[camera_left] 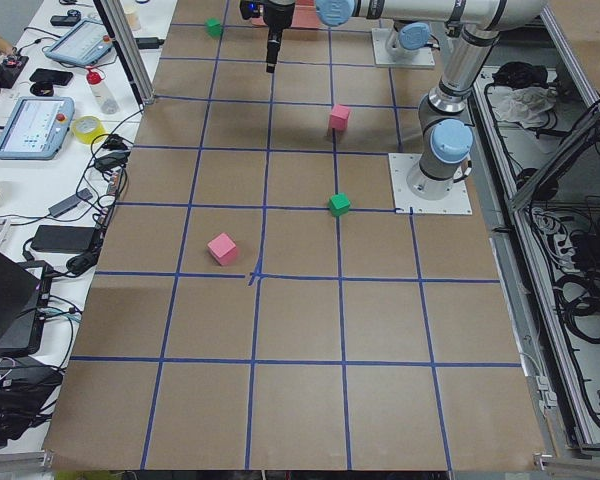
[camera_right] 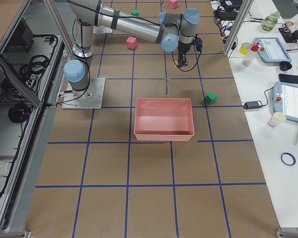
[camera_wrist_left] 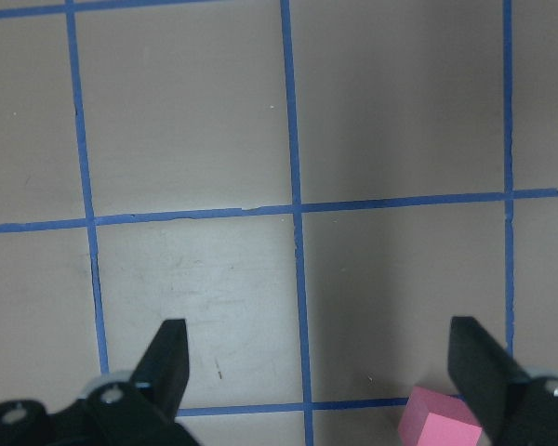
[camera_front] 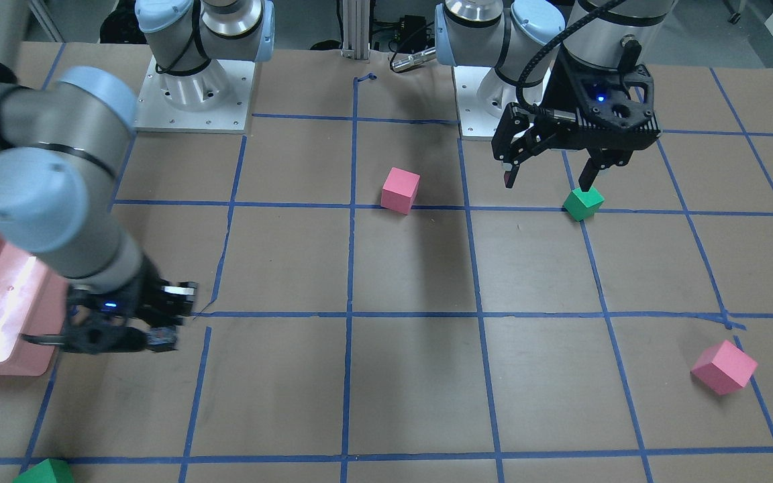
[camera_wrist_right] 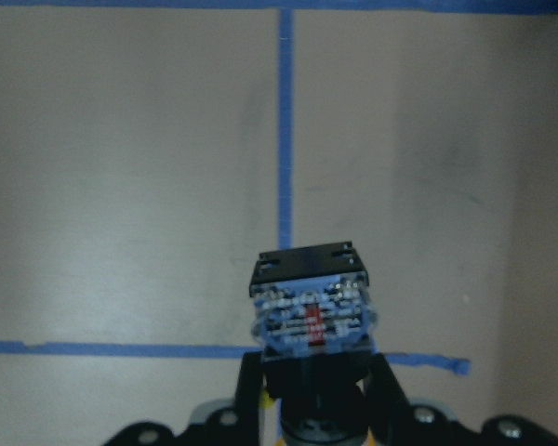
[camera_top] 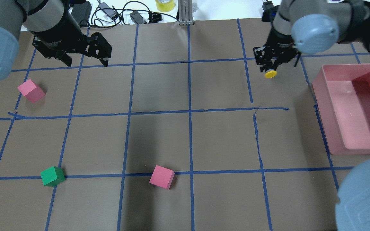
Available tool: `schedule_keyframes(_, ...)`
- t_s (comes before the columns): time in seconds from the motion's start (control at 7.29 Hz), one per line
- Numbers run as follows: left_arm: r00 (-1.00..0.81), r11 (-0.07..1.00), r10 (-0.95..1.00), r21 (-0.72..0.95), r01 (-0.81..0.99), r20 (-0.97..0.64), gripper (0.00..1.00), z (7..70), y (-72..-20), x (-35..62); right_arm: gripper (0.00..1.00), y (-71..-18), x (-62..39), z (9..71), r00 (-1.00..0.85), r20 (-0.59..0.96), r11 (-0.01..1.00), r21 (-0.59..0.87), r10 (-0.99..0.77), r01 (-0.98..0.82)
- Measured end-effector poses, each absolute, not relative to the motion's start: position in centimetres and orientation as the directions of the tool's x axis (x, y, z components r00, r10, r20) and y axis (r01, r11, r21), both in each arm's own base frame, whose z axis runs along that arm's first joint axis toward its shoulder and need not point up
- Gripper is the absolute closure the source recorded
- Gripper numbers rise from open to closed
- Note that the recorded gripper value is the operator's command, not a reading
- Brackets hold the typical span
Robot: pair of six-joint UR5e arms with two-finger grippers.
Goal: Align button upright
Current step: 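Lift the switch out of the tray and carry it toward the table center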
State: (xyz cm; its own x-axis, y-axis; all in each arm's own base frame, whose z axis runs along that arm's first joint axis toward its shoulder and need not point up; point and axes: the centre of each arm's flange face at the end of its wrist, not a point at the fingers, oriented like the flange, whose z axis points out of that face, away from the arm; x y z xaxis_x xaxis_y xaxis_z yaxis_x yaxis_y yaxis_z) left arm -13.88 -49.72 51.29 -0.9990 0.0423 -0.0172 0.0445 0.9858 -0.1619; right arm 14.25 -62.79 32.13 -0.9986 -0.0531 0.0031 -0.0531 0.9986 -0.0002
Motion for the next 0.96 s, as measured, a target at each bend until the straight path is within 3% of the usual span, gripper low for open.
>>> schedule_keyframes(0.41,-0.999,0.986,0.042,-0.162,0.044,-0.016,0.0,51.3,-49.7,-13.8,1.0,-63.5,25.8,25.7,-0.984,-0.08,0.985,-0.09,-0.157,-0.15)
schedule_keyframes(0.96,-0.999,0.986,0.044,-0.161,0.046,-0.015,0.0,51.1,-49.8,-13.8,1.0,-64.4,34.2,21.6,-0.97,-0.221,0.993,-0.084,-0.102,-0.085)
